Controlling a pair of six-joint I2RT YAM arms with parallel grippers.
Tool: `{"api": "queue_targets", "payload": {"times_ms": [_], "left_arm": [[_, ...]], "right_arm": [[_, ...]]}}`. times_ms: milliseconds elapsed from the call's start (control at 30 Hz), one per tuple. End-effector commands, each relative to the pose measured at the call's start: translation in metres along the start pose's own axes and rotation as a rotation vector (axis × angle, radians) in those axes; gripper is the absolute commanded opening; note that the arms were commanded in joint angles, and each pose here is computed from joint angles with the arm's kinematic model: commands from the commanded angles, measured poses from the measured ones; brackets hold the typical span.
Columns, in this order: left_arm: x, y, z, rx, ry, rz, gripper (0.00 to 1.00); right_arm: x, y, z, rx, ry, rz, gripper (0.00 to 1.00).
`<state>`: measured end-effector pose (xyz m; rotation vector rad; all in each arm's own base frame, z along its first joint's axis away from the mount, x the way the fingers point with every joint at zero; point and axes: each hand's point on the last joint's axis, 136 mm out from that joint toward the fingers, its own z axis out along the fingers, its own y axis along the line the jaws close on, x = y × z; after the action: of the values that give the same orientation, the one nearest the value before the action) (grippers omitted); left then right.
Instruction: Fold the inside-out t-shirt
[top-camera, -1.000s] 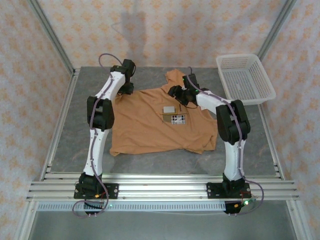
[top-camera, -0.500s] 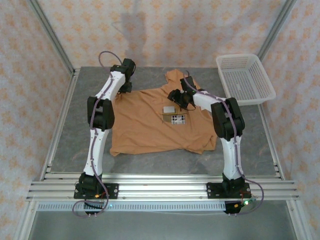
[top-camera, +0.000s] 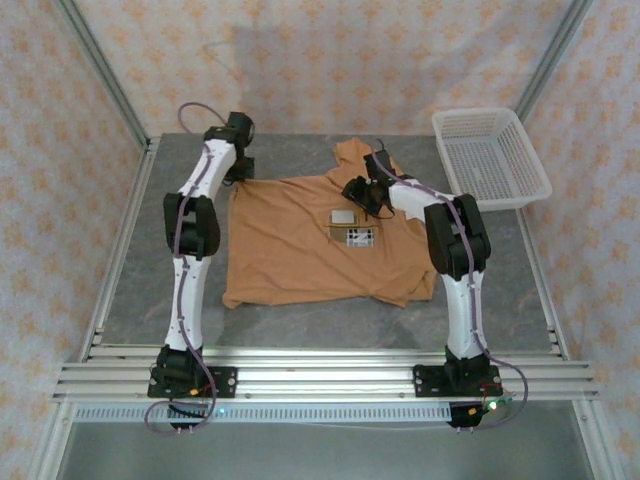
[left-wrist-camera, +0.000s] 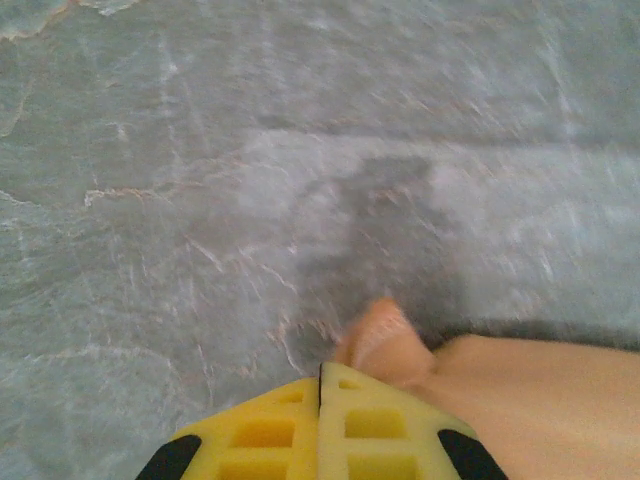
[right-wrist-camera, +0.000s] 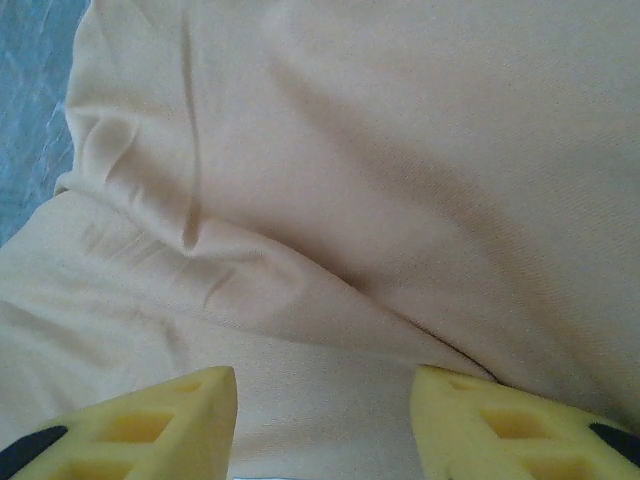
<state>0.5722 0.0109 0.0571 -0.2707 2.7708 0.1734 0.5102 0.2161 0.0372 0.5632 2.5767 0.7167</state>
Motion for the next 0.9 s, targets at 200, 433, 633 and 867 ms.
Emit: {"api": "queue_targets", "payload": {"times_ms": [200, 433, 633, 867], "left_arm": [[-0.055, 0.018, -0.003, 0.535, -0.097, -0.531, 0.0], [-0.064, -0.005, -0.027, 0.606, -0.145, -0.425, 0.28], [-0.043, -0.032, -0.052, 0.355, -0.187, -0.015, 0.38], [-0.019, -0.054, -0.031, -0.019, -0.119, 0.374, 0.35]], "right_arm": [[0.025, -0.076, 0.019, 0.272, 0.111, 0.027, 0.48], [0.031, -0.058, 0.022, 0.218, 0.146, -0.011, 0.47], [0.031, -0.043, 0.02, 0.201, 0.156, -0.045, 0.47], [0.03, -0.038, 0.018, 0.191, 0.163, -0.049, 0.46]]}}
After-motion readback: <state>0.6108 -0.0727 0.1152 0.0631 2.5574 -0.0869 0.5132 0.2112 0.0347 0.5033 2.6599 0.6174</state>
